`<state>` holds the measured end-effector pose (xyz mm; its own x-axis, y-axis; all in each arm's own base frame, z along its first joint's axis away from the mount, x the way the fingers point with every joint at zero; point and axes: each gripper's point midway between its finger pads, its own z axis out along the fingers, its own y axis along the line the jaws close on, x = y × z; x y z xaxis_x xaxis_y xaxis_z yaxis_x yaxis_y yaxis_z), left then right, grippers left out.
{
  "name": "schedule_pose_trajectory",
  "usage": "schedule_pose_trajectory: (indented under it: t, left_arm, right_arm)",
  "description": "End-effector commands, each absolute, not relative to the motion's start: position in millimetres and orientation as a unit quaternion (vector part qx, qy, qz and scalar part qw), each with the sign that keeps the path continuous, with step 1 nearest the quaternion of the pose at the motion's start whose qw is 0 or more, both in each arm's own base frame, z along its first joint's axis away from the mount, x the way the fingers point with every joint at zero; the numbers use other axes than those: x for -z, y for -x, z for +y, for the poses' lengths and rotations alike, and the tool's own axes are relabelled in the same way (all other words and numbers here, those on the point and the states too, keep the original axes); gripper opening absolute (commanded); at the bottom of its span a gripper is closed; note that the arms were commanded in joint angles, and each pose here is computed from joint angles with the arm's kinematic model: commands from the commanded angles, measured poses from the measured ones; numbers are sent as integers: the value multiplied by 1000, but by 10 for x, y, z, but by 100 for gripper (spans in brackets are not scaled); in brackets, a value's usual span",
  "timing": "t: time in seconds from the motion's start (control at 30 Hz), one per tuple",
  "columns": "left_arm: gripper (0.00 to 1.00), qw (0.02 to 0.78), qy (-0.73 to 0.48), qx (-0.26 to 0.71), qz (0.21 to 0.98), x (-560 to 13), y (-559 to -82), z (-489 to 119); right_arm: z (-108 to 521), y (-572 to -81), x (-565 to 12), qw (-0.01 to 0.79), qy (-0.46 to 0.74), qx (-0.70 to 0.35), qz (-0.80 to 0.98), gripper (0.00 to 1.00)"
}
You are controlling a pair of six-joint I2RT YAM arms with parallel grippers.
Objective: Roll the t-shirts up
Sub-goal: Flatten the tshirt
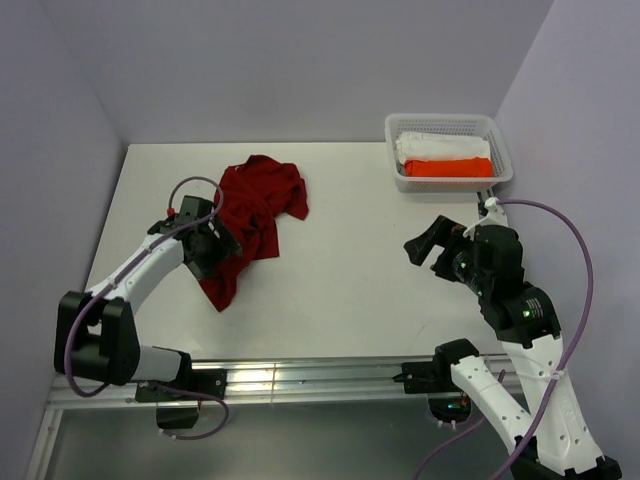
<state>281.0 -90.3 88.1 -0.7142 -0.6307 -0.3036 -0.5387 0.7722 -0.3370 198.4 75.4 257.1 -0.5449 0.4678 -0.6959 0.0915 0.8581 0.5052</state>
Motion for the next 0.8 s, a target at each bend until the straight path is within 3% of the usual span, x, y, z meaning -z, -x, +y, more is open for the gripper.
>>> schedule_pose_trajectory:
  t: [0.0, 0.1, 0.17, 0.2, 0.23, 0.3, 0.4, 0.53, 0.63, 0.77]
  left_arm:
    - [84, 205, 289, 127, 926, -777, -2940, -1049]
    - [84, 163, 284, 105, 939, -541, -2871, -1114]
    - [59, 138, 275, 92, 947, -381, -2842, -1140]
    - [23, 130, 272, 90, 949, -344, -2826, -1155]
    - [1, 122, 272, 86, 951, -326, -2807, -1158]
    - [0, 142, 274, 73, 948, -503, -2892, -1124]
    - [0, 223, 224, 99, 944, -1219, -2991, -1337]
    - [0, 237, 71, 260, 933, -2127, -2647, -2261]
    - [0, 305, 25, 337, 890, -3096, -2453, -2540]
    - [0, 390, 87, 360, 843, -3839, -2676, -2135]
  right_arm:
    - [835, -2063, -2705, 469, -158, -237, 836, 100]
    - [838, -2072, -2700, 468, -159, -237, 836, 100]
    - [846, -2076, -2704, 468, -159, -239, 836, 100]
    - [847, -2076, -2704, 468, -160, -240, 836, 100]
    - [848, -2076, -2698, 467, -161, -240, 836, 100]
    - [864, -2081, -2677, 464, -159, -243, 837, 100]
    - [898, -2100, -2568, 447, -154, -241, 848, 100]
    - [979, -2187, -2371, 411, -156, -242, 865, 100]
    - [1041, -2258, -2341, 406, -154, -253, 864, 99]
    - [1111, -2351, -2412, 413, -146, -269, 858, 99]
